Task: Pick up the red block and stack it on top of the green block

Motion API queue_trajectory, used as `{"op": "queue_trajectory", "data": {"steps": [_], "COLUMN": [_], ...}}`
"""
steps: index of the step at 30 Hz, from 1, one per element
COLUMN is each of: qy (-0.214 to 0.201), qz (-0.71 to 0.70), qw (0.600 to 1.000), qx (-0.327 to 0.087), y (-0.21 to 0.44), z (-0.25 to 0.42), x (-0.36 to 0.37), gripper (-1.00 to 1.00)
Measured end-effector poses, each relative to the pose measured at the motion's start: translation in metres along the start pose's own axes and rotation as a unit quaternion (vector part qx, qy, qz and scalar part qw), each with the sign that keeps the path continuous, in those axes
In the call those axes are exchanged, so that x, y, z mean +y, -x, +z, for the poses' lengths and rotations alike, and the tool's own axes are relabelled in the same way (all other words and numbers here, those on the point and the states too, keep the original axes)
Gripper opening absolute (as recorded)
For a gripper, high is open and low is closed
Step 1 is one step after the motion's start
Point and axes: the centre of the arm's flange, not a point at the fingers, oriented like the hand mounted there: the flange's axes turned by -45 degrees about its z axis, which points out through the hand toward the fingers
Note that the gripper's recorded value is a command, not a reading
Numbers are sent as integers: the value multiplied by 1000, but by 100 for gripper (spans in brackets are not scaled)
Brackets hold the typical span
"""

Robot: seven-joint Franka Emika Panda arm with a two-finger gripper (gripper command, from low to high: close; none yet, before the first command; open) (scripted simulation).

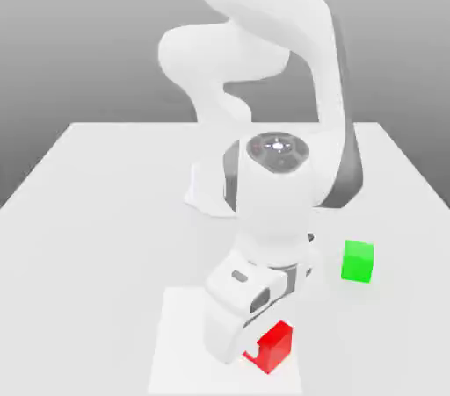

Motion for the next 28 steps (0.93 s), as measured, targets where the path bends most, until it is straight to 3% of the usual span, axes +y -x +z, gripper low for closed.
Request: {"op": "queue_trajectory", "data": {"steps": [5, 9, 19, 24, 25, 28], "qy": [0, -10, -2, -1, -1, -1], "qz": [0, -173, -589, -607, -607, -606], "qw": [1000, 985, 808, 795, 795, 796], "qx": [0, 3, 0, 0, -1, -1], "y": [0, -22, 3, 6, 7, 7], "z": [-51, -72, -85, -44, -36, -36], "x": [0, -82, -256, -263, -263, -262], "gripper": [-100, -100, -100, -100, 100, 100]}}
